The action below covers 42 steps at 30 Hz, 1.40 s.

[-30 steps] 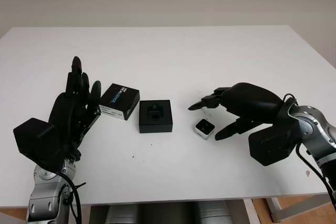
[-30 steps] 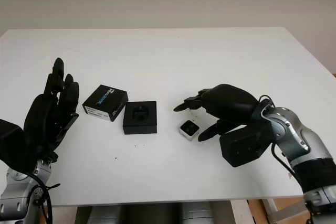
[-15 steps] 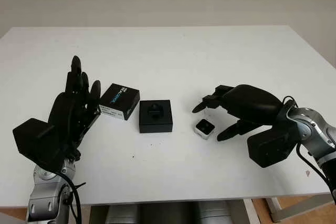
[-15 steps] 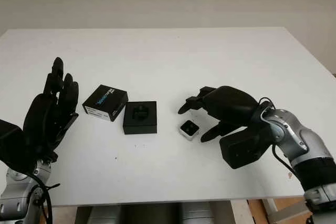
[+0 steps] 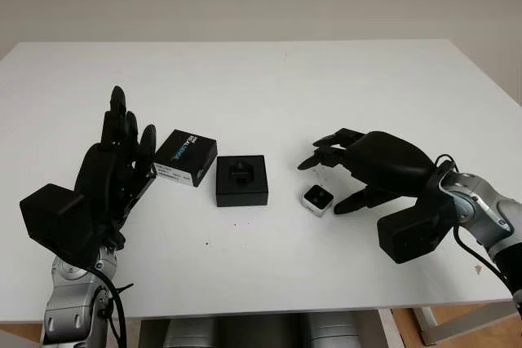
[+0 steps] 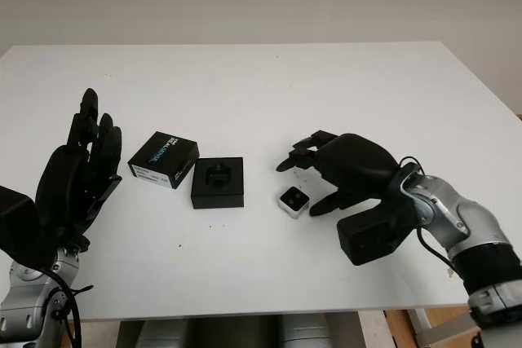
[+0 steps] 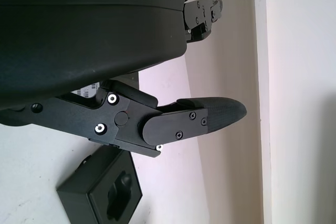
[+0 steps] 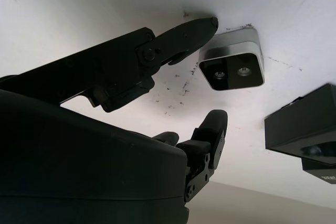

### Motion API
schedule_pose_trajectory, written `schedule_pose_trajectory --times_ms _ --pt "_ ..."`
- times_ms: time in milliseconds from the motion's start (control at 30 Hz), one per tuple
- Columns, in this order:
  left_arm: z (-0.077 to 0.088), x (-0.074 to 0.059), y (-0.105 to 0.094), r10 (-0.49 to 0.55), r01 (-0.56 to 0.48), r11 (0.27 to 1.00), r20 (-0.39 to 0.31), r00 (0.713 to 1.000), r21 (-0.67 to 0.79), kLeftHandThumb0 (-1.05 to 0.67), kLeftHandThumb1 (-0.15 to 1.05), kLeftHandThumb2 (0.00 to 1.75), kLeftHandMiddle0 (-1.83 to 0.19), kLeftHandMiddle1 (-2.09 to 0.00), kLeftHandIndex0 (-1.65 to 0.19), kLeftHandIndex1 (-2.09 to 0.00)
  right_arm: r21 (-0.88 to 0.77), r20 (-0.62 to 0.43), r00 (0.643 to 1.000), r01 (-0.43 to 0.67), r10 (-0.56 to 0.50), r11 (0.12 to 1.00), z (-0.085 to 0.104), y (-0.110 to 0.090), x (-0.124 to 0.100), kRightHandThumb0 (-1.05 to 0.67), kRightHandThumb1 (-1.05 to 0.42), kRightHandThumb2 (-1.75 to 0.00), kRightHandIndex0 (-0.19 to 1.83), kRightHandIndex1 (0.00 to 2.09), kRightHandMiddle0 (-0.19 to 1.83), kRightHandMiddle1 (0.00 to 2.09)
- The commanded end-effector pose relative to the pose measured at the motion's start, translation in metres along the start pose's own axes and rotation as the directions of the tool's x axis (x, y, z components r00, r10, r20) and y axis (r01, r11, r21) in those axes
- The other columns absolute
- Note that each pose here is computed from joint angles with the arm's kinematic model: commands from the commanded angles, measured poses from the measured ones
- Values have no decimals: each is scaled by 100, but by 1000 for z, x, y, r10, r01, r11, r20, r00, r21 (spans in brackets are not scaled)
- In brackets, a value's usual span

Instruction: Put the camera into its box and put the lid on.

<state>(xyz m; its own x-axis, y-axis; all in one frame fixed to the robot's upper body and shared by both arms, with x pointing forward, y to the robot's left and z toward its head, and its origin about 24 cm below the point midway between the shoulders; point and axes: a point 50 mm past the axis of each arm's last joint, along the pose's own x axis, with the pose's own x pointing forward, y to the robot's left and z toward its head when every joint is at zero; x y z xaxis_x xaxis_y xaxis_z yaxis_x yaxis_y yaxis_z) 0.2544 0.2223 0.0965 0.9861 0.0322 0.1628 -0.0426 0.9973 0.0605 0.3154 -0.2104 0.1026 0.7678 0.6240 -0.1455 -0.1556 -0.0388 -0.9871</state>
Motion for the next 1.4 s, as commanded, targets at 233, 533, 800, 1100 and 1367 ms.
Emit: schedule_pose_trajectory --times_ms 233,533,800,1100,1367 --pt "4 1 1 6 -6 1000 17 1000 21 -62 105 55 19 -1 19 0 8 5 1000 9 -9 1000 -1 -2 4 -56 -90 -6 16 20 31 64" --pt "3 0 1 -2 2 1000 17 1000 16 -62 105 55 19 0 19 0 53 11 1000 1 -1 999 -2 -2 2 -56 -89 -5 20 16 33 68" --pt "3 0 0 1 -2 1000 12 1000 14 -62 105 55 19 0 19 -1 114 11 1000 5 -6 993 -2 -1 1 -57 -89 -5 22 13 33 72" --pt "3 -2 0 4 -5 1000 12 1000 20 -62 105 55 19 0 19 0 146 9 1000 -3 2 989 -1 1 1 -55 -89 -5 24 11 32 76" --pt "3 -2 0 3 -4 1000 10 1000 23 -61 105 56 19 0 19 0 142 1 1000 -20 20 990 -2 4 2 -56 -90 -5 25 10 32 82"
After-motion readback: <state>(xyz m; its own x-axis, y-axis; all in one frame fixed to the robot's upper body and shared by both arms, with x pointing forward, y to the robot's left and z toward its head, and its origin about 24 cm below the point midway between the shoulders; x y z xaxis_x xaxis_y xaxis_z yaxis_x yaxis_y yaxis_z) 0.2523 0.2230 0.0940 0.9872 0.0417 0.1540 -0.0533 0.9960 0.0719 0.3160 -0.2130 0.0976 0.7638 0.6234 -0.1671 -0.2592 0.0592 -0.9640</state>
